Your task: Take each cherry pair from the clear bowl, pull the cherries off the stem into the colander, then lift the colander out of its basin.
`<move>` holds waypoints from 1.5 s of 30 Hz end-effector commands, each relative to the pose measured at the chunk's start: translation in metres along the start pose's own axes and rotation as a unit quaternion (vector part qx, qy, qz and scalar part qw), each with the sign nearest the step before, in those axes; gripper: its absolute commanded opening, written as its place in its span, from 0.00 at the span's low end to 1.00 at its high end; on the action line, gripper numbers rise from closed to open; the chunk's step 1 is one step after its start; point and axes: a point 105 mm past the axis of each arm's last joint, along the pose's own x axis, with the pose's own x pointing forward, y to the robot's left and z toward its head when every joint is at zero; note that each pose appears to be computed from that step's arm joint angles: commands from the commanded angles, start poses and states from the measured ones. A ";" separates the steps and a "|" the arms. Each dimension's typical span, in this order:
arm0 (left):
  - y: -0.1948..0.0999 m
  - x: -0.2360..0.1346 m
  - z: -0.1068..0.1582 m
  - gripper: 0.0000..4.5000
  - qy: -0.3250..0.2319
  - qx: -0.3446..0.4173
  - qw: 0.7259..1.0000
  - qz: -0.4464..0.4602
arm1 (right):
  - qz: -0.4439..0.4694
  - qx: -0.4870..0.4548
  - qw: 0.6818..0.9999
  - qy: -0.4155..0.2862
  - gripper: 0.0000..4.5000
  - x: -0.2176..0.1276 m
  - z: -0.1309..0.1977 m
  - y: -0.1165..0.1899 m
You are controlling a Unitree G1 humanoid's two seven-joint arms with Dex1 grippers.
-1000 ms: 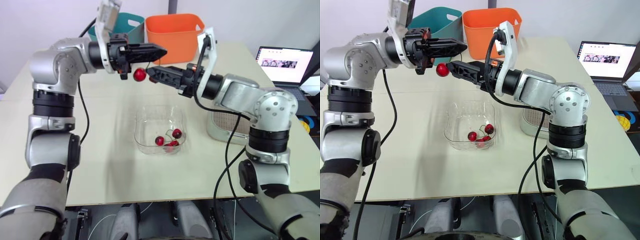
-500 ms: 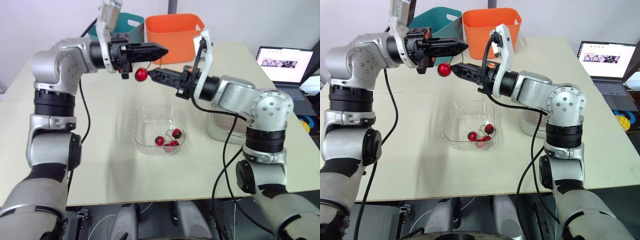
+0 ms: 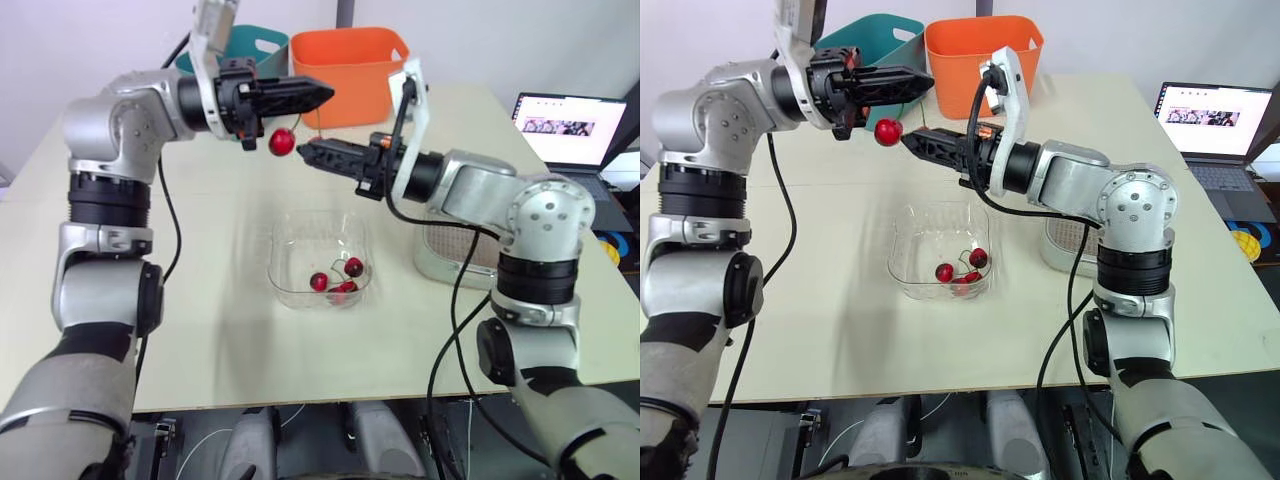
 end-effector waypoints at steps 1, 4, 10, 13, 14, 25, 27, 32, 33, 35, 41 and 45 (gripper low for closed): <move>-0.004 -0.002 0.026 0.00 -0.025 0.039 0.999 -0.002 | 0.008 -0.014 1.000 0.020 0.32 -0.002 -0.010 0.007; -0.004 -0.002 0.025 0.00 -0.025 0.037 0.999 -0.002 | 0.003 -0.015 1.000 0.025 0.32 -0.004 -0.013 0.006; 0.004 -0.004 0.008 0.00 0.000 0.043 0.999 0.019 | -0.042 -0.036 0.998 0.011 0.32 -0.027 -0.001 -0.005; 0.012 -0.008 -0.012 0.00 0.035 0.055 0.997 0.043 | -0.107 -0.078 0.991 0.014 0.32 -0.057 0.009 -0.021; 0.013 -0.009 -0.018 0.00 0.046 0.057 0.996 0.046 | -0.128 -0.090 0.988 0.017 0.32 -0.068 0.011 -0.027; 0.007 -0.018 -0.064 0.00 0.131 0.077 0.988 0.035 | -0.353 -0.111 0.921 0.124 0.32 -0.184 -0.011 -0.086; 0.007 -0.016 -0.066 0.00 0.132 0.078 0.987 0.037 | -0.382 -0.112 0.905 0.149 0.32 -0.194 -0.022 -0.097; 0.002 -0.011 -0.071 0.00 0.140 0.083 0.986 0.025 | -0.407 -0.115 0.890 0.169 0.32 -0.202 -0.032 -0.112; 0.001 -0.011 -0.070 0.00 0.139 0.084 0.986 0.026 | -0.408 -0.115 0.890 0.169 0.36 -0.202 -0.032 -0.114; 0.002 -0.012 -0.069 0.00 0.138 0.084 0.987 0.028 | -0.409 -0.117 0.889 0.168 0.47 -0.203 -0.030 -0.115; 0.003 -0.016 -0.064 0.00 0.131 0.085 0.987 0.034 | -0.399 -0.113 0.898 0.145 0.95 -0.203 -0.016 -0.113; 0.007 -0.020 -0.054 0.00 0.118 0.090 0.988 0.043 | -0.356 -0.118 0.921 0.105 0.99 -0.187 0.003 -0.100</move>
